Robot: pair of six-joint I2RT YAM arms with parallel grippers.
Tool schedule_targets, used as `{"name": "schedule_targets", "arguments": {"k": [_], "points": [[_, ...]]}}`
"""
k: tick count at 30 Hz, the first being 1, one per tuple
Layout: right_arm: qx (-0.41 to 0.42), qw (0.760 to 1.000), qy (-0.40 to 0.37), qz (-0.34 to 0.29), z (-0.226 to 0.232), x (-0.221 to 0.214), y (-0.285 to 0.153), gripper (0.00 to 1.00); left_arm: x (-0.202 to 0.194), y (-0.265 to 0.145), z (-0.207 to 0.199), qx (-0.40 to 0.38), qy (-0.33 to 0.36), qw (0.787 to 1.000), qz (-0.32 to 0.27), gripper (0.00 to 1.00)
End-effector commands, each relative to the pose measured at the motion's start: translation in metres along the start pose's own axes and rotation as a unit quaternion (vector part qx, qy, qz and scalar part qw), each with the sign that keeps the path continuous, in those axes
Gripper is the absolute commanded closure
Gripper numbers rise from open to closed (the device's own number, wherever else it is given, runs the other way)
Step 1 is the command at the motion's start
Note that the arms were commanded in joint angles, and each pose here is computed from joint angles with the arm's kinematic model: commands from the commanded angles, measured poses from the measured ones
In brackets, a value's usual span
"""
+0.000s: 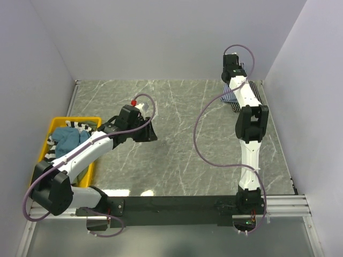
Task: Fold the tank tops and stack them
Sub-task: Neatly place the folded tank top to the corner
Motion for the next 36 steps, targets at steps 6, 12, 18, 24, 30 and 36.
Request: {"name": "schedule_targets", "arguments": {"k": [6, 12, 18, 24, 30, 36], "points": [[-0.007, 0.999, 0.039, -0.009, -0.013, 0.001, 0.018, 1.00, 0.009, 0.001, -0.007, -0.029, 0.011, 0.999, -0.012, 0.55], [0.000, 0.999, 0.051, 0.019, -0.005, -0.020, 0.037, 1.00, 0.007, 0.002, -0.006, -0.034, 0.009, 0.999, -0.008, 0.55], [0.020, 0.996, 0.079, 0.045, -0.002, -0.037, 0.058, 1.00, 0.006, 0.003, -0.006, -0.036, 0.010, 0.999, -0.005, 0.55], [0.036, 0.993, 0.094, 0.067, 0.011, -0.051, 0.071, 0.94, 0.005, 0.003, -0.006, -0.040, 0.008, 0.999, -0.003, 0.55], [0.038, 0.988, 0.123, 0.082, 0.011, -0.055, 0.070, 0.47, 0.004, 0.003, -0.006, -0.043, 0.008, 0.999, 0.000, 0.54], [0.022, 0.975, 0.210, 0.067, -0.024, -0.042, 0.043, 0.35, 0.006, 0.000, -0.006, -0.047, 0.005, 0.999, -0.006, 0.53]]}}
Point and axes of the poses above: each gripper's point midway between its finger pads, its own y axis out along the fingers, its own z axis along the line the jaws close on, x = y × z, the point moved 8 cm from there along -y, back along the fingers, and after that the axes turned 3 degrees about -y, right-handed, at the moved point
